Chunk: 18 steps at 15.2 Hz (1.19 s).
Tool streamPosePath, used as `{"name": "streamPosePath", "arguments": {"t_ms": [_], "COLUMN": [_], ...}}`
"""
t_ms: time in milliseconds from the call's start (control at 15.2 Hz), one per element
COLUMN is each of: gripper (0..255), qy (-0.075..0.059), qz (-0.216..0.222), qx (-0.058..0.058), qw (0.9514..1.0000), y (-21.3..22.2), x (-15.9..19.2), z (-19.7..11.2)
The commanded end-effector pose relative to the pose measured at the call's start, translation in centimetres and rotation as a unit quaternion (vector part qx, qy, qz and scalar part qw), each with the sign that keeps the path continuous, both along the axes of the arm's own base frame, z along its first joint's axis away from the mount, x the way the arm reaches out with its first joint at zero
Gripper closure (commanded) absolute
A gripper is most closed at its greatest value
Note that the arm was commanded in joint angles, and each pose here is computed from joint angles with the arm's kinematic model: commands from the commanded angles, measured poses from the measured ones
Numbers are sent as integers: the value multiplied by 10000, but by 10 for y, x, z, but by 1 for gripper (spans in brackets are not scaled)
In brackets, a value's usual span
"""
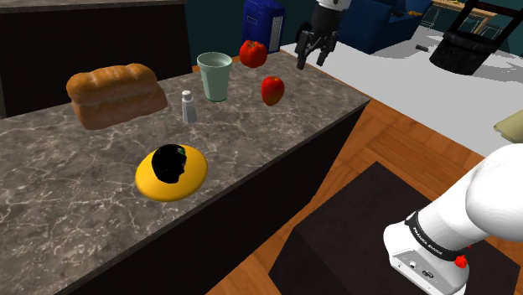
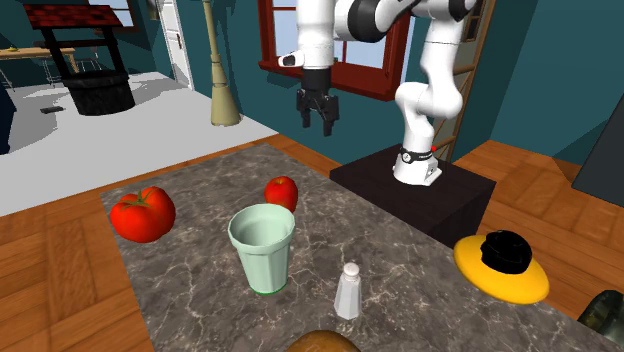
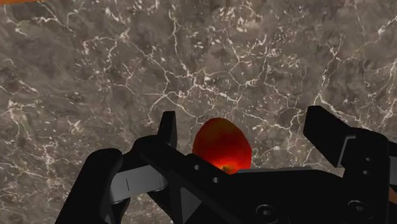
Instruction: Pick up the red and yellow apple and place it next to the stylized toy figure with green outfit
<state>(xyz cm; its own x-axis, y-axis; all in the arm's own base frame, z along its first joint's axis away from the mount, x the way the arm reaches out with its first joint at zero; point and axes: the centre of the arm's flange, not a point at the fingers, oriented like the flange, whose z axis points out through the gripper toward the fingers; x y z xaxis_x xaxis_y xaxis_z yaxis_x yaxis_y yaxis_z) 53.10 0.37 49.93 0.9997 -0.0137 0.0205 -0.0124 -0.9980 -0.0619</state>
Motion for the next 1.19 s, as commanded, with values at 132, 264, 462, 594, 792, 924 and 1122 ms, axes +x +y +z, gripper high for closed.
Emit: {"name": "streamPosePath", "arguments": {"t_ms": [132,264,462,594,792,924,1122], "gripper": [0,0,0,0,0,0,0], "qy": [-57,-81,-117,-141,-141,-141,-141], "qz": [50,74,111,134,134,134,134], "qx": [-32,-49,-75,-91,-91,-91,-91], "qw": [10000,9999,9998,9998,9998,9998,9998], "y": [5,7,11,13,14,14,15], "x": [50,75,111,135,136,136,137], "z": [-16,-24,-35,-43,-59,-69,-83]}}
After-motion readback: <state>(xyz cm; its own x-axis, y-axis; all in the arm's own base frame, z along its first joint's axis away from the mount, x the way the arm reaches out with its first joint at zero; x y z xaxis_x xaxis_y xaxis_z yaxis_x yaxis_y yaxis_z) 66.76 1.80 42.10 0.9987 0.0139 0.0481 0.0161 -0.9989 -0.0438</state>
